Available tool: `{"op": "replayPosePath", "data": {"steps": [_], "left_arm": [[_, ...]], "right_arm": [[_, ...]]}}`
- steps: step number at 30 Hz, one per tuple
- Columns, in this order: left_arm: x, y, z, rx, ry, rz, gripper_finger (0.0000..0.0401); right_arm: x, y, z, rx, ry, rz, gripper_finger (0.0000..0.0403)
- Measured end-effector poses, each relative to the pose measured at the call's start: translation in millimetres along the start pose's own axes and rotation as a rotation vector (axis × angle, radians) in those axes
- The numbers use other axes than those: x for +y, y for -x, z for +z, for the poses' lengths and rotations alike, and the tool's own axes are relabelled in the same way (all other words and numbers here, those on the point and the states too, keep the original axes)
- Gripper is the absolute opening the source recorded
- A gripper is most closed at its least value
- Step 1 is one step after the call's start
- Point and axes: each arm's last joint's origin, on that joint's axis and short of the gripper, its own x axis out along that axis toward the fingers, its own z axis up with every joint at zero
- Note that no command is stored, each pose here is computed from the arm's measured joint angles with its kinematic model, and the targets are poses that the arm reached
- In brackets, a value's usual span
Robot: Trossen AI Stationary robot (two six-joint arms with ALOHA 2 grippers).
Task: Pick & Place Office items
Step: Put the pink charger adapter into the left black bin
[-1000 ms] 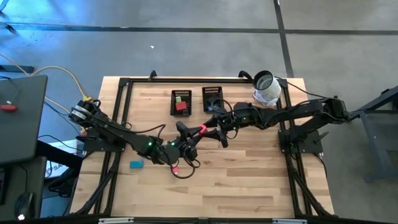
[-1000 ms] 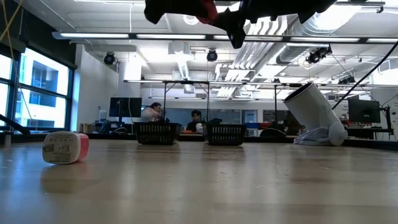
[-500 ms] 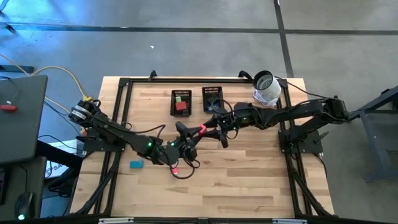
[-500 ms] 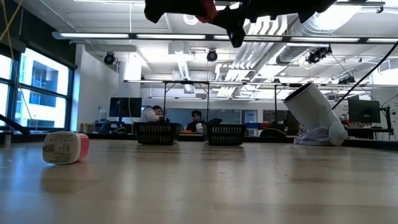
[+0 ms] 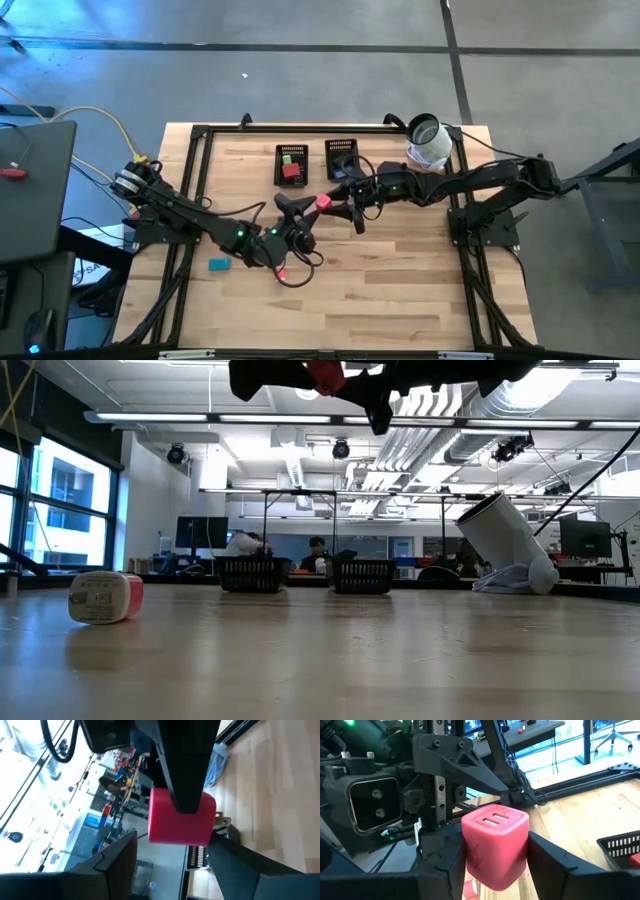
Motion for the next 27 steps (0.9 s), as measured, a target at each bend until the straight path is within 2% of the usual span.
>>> {"op": "replayPosePath", "data": {"steps": [9,14,21,27], "left_arm": [[0,18,1,0.110,0.031,0.134,0.0228],[-4,36,4,0.088,0.094,0.136,0.0229],[-15,52,1,0.014,0.221,0.053,0.0229],[-28,56,-7,-0.026,0.311,-0.131,0.0229]], "right_arm": [[-20,4,5,-0.014,-0.004,-0.088,0.0160],[-39,2,7,-0.039,-0.017,-0.120,0.0160],[-71,-23,-1,-0.017,-0.061,-0.092,0.0160],[-86,-46,8,-0.009,-0.057,-0.071,0.0160]]}}
